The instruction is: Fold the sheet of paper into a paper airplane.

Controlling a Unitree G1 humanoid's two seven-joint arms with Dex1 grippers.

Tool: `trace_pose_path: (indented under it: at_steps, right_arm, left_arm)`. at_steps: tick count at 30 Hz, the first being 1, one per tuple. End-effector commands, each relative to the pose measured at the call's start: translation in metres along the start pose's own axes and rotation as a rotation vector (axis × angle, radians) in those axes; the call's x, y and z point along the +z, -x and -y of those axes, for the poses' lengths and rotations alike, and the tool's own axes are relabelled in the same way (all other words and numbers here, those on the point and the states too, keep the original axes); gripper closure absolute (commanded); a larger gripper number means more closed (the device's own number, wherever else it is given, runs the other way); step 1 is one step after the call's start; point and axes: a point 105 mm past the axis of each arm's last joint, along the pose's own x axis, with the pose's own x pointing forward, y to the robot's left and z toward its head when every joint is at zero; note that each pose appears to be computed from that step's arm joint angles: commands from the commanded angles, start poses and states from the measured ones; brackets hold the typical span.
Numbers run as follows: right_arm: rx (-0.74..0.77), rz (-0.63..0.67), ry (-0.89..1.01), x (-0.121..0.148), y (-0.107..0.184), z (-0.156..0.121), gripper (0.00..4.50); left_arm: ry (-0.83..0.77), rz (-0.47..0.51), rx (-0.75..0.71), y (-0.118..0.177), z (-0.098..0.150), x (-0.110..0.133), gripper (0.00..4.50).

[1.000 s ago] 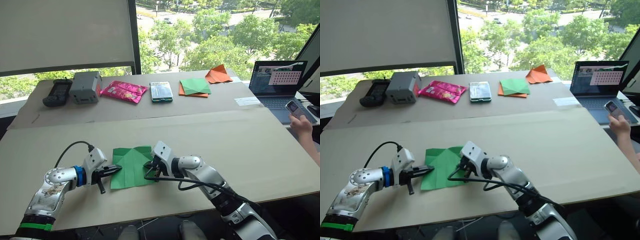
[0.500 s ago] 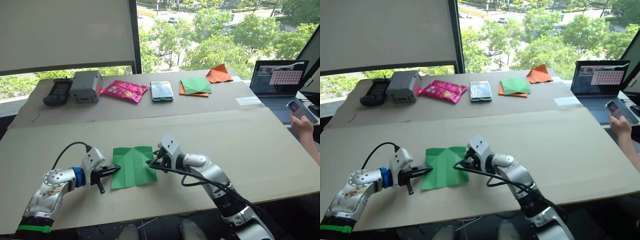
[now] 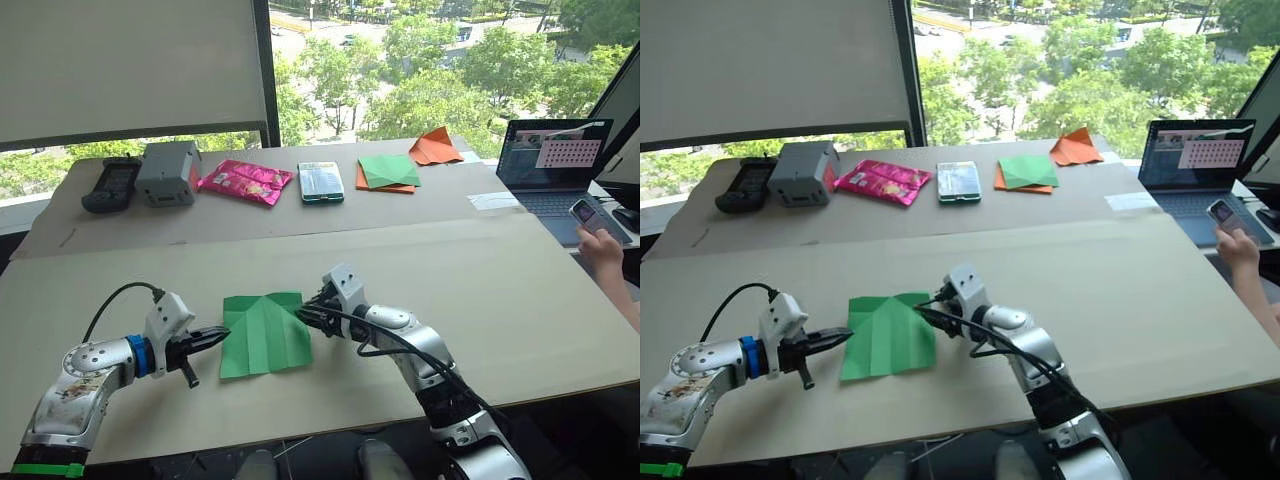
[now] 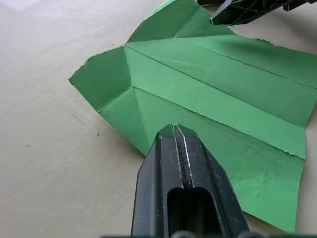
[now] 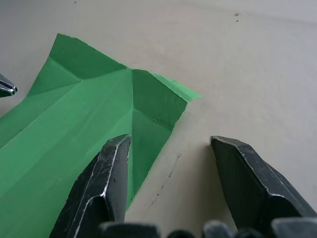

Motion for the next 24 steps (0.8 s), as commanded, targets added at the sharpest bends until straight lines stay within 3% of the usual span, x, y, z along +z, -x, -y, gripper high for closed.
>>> trace_pose_path:
  at_steps: [1, 3, 4, 12, 20, 24]
  right_arm:
    - [0.019, 0.058, 0.015, 0.016, -0.005, -0.005, 1.64]
    - [0.016, 0.06, 0.013, 0.016, -0.007, -0.005, 1.64]
    - [0.018, 0.06, 0.011, 0.016, -0.008, -0.005, 1.88]
    - [0.039, 0.07, 0.015, 0.018, -0.009, -0.012, 4.48]
    - [0.07, 0.12, 0.044, 0.027, -0.006, -0.018, 4.48]
    - [0.092, 0.176, 0.188, 0.036, 0.012, -0.017, 4.48]
  left_arm:
    - [-0.03, 0.042, 0.016, 0.005, -0.002, 0.013, 4.5]
    - [-0.031, 0.041, 0.017, 0.004, -0.002, 0.013, 4.5]
    - [-0.03, 0.041, 0.018, 0.004, -0.002, 0.013, 4.5]
    - [-0.03, 0.039, 0.021, 0.004, -0.002, 0.012, 4.5]
    - [-0.03, 0.049, 0.013, 0.0, 0.0, 0.014, 4.5]
    - [-0.03, 0.068, -0.006, -0.004, 0.003, 0.019, 4.5]
